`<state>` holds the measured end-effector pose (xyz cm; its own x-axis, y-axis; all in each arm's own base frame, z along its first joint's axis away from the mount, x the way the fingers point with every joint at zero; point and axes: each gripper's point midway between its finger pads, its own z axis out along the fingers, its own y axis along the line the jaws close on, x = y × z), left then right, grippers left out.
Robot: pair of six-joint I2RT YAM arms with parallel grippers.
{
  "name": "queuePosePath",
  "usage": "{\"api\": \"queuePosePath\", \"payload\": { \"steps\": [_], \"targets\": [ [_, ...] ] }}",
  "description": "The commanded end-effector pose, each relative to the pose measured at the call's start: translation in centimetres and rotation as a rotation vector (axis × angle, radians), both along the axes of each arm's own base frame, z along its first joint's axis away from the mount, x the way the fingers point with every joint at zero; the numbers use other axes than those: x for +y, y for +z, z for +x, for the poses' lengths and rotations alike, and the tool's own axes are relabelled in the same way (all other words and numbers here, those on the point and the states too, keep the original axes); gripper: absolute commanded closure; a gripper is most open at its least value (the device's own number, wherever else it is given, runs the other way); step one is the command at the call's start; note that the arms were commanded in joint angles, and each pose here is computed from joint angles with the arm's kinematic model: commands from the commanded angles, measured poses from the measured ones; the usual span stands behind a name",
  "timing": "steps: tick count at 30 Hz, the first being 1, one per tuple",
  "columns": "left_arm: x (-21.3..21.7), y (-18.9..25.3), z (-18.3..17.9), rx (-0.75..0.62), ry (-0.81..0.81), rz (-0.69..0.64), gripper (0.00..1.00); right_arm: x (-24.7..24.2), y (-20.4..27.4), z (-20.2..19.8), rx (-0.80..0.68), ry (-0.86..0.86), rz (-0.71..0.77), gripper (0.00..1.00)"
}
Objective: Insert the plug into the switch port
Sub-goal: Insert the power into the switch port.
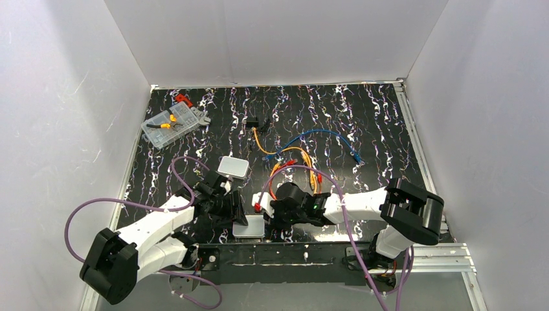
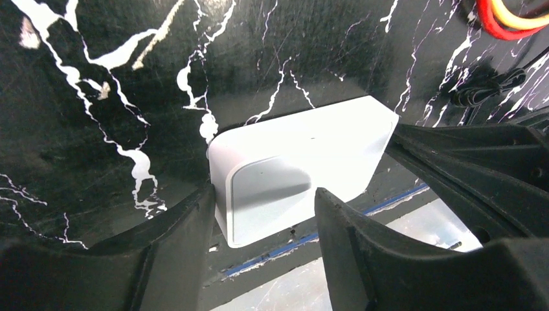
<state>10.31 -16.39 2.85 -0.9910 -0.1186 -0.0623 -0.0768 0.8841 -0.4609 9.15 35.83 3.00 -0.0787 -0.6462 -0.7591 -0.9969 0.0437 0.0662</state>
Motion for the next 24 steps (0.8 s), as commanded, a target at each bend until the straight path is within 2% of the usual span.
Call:
{"api": "queuePosePath", "payload": {
  "steps": [1, 5, 13, 24],
  "targets": [
    [-4.7, 4.8, -0.5, -0.012, -0.106, -0.296, 0.51, 7.5, 9.5, 0.3, -0.123, 0.116, 0.391, 0.99],
    [-5.0, 5.2, -0.7, -0.008, -0.124, -0.313, 0.58, 7.7, 9.9, 0.3, -0.126, 0.120, 0.407, 0.99],
    [-5.6, 5.8, -1.2, -0.001, -0.173, -0.347, 0.59, 7.9, 10.2, -0.3, -0.147, 0.180, 0.450, 0.99],
    [-6.0, 6.1, -1.2, 0.001, -0.204, -0.363, 0.67, 7.4, 10.7, -1.6, -0.201, 0.308, 0.478, 0.99]
  ]
}}
